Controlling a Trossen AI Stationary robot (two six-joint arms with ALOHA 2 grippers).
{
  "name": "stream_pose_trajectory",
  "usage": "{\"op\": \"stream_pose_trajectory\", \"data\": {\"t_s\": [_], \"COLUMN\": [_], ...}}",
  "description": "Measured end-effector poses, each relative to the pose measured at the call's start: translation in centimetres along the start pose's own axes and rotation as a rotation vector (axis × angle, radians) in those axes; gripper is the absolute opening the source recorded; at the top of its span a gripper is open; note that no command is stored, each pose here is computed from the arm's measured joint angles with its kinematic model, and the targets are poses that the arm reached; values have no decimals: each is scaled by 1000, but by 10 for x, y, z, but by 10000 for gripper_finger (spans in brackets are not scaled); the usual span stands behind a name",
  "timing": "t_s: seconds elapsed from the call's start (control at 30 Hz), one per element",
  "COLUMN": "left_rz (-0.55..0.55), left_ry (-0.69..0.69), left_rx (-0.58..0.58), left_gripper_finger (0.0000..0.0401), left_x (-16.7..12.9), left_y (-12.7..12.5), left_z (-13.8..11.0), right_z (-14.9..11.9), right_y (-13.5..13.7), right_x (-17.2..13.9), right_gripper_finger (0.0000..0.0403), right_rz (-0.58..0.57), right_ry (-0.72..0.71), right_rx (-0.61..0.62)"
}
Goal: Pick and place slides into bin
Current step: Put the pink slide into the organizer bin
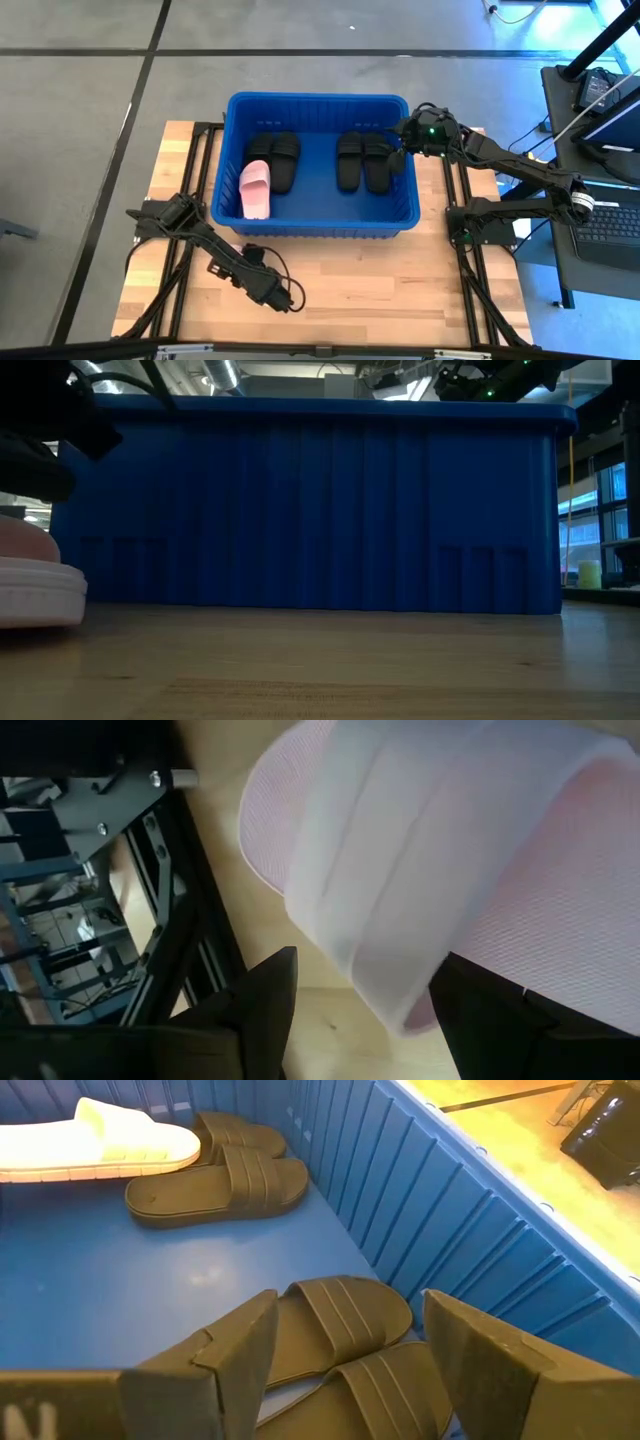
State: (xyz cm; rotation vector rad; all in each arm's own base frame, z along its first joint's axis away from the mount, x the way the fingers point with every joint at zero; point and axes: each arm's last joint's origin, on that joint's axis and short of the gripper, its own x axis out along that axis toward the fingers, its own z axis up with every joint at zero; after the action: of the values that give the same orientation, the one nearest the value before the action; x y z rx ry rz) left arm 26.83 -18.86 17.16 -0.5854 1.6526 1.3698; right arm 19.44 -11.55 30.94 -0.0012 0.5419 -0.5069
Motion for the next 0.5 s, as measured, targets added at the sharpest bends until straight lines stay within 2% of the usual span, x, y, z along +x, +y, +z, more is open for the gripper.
{"op": "stream_pose_trajectory", "data": {"t_s": [0.13, 0.23, 0.5], "left_rz": [17, 27, 25], "left_ry": [9, 28, 24], "left_rx": [-31, -12, 2], "left_gripper_finger": [213, 196, 86], "left_x": [4, 5, 5], "left_y": [1, 1, 1], "left_z": [1, 0, 0], "right_z": [0, 0, 0], "right_y": [0, 0, 0], "right_x": [0, 0, 0], "right_gripper_finger": [251, 251, 251], "right_rz": [0, 0, 0], "right_ry": [0, 0, 0], "right_rx": [0, 0, 0]}}
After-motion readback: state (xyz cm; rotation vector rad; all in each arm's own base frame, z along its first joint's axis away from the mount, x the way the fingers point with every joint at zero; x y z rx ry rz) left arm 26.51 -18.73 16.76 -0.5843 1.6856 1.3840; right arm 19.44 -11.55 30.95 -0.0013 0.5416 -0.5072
